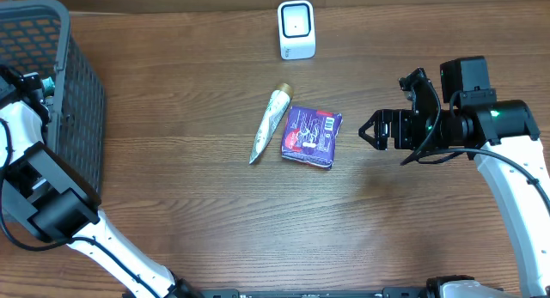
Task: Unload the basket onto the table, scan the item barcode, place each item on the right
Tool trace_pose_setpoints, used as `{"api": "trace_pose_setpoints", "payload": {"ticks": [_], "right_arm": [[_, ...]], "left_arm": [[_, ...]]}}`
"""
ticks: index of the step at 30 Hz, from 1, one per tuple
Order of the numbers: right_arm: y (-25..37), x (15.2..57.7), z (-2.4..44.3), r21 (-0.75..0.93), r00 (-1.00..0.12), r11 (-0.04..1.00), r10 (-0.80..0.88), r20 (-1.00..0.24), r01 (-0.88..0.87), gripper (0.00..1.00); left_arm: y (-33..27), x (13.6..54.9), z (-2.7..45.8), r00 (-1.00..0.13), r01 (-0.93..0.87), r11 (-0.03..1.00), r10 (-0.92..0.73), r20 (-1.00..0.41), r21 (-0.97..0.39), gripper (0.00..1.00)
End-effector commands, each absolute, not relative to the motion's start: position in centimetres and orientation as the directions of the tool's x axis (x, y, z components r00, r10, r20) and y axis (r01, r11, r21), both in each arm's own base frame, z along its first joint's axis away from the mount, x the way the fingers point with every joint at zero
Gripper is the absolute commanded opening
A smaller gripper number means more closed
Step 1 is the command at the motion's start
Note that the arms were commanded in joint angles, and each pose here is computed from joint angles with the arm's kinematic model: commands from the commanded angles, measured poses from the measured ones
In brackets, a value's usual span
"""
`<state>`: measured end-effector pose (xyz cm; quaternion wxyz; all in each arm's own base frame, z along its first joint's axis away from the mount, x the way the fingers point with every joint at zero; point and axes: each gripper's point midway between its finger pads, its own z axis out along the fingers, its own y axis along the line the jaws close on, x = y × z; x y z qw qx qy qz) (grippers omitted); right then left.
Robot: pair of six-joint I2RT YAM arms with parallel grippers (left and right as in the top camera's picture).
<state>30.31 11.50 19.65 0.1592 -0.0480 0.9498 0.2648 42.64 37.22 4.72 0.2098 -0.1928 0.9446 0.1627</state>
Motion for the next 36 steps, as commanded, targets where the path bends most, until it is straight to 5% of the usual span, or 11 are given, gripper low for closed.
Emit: {"api": "trace_pose_setpoints", "payload": {"ticks": [1,3,6,7,19,27,36], "right_arm": [[11.8,30.5,20.3,0.481,-0.936,0.854,-0.020,-0.351,-0.198,1.00],[11.8,30.5,20.3,0.481,-0.936,0.854,-0.020,-0.351,-0.198,1.00],[11.8,30.5,20.3,0.481,-0.936,0.854,-0.020,-0.351,-0.198,1.00],[11.7,30.5,20.3,0.481,-0.936,0.854,-0.019,-0.351,-0.198,1.00],[11.8,30.6,20.3,0.481,-0.935,0.854,-0.020,-0.353,-0.200,1.00],[11.8,30.9,20.4,0.480,-0.930,0.853,-0.019,-0.366,-0.206,1.00],[11.8,30.9,20.4,0.480,-0.931,0.853,-0.019,-0.366,-0.206,1.00]], "left_arm": [[37.1,41.1,-0.1,-0.869,-0.427,0.875,-0.326,-0.372,0.229,0.64],[37.2,41.2,-0.1,-0.867,-0.428,0.874,-0.325,-0.378,0.229,0.50],[37.1,41.3,-0.1,-0.867,-0.427,0.875,-0.325,-0.378,0.228,0.06],[37.0,41.4,-0.1,-0.868,-0.426,0.876,-0.323,-0.377,0.228,0.04],[34.8,43.2,2.5,-0.838,-0.466,0.864,-0.362,-0.408,0.192,0.04],[35.3,44.0,13.8,-0.525,-0.752,0.659,-0.610,-0.594,-0.012,0.04],[35.3,42.0,24.9,-0.320,-0.817,0.568,-0.589,-0.742,-0.098,0.04]]}}
